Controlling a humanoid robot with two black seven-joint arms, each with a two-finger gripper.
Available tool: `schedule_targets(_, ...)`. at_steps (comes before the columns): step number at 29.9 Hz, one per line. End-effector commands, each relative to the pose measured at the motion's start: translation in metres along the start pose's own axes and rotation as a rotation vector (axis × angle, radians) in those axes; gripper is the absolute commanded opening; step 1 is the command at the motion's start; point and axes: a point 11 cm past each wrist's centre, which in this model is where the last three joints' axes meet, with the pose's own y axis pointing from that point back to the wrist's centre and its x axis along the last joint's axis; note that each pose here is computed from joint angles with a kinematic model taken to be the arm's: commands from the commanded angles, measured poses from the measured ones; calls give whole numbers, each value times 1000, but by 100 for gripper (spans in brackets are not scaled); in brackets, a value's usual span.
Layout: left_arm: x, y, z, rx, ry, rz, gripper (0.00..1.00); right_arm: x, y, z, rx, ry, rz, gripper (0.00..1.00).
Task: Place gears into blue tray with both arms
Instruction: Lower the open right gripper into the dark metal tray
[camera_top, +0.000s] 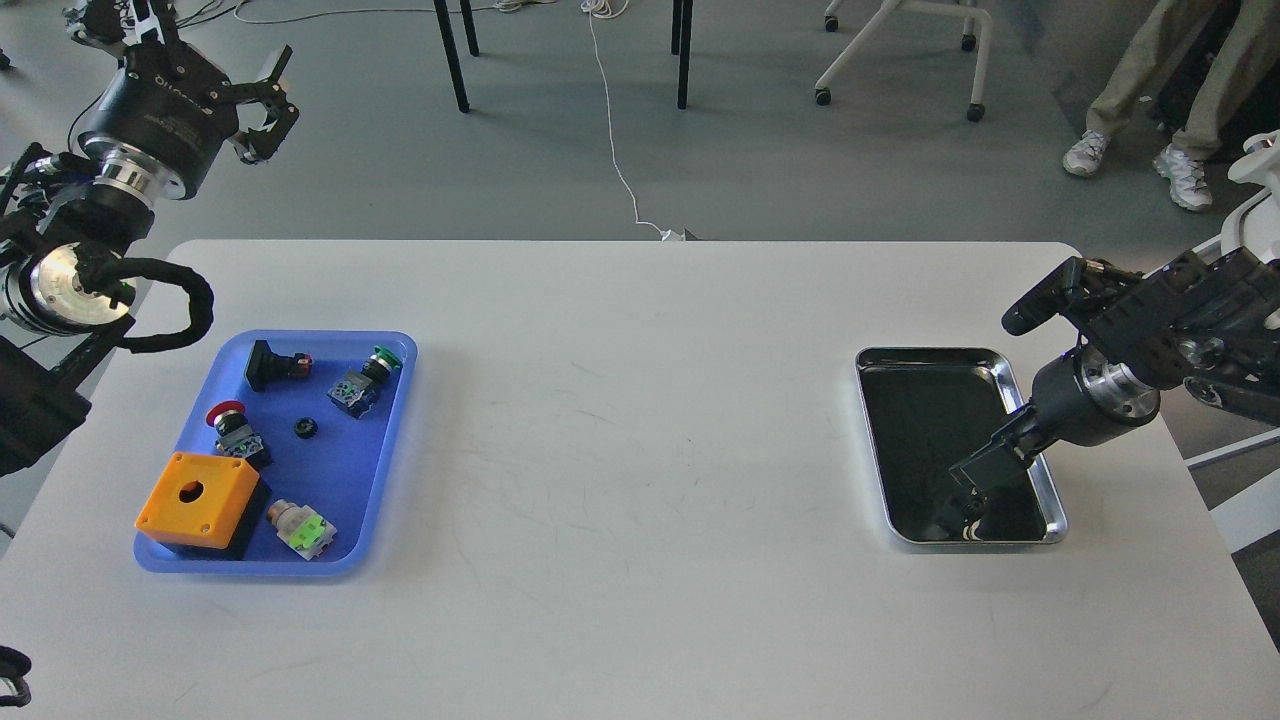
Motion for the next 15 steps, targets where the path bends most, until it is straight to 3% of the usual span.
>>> schedule_targets(1,2,2,-1,4,-1,2,98,-7,-6,3,-2,-14,-16,96)
schedule_targets(15,2,3,-4,8,3,-1,98,-11,-23,-10,40,-4,-18,69)
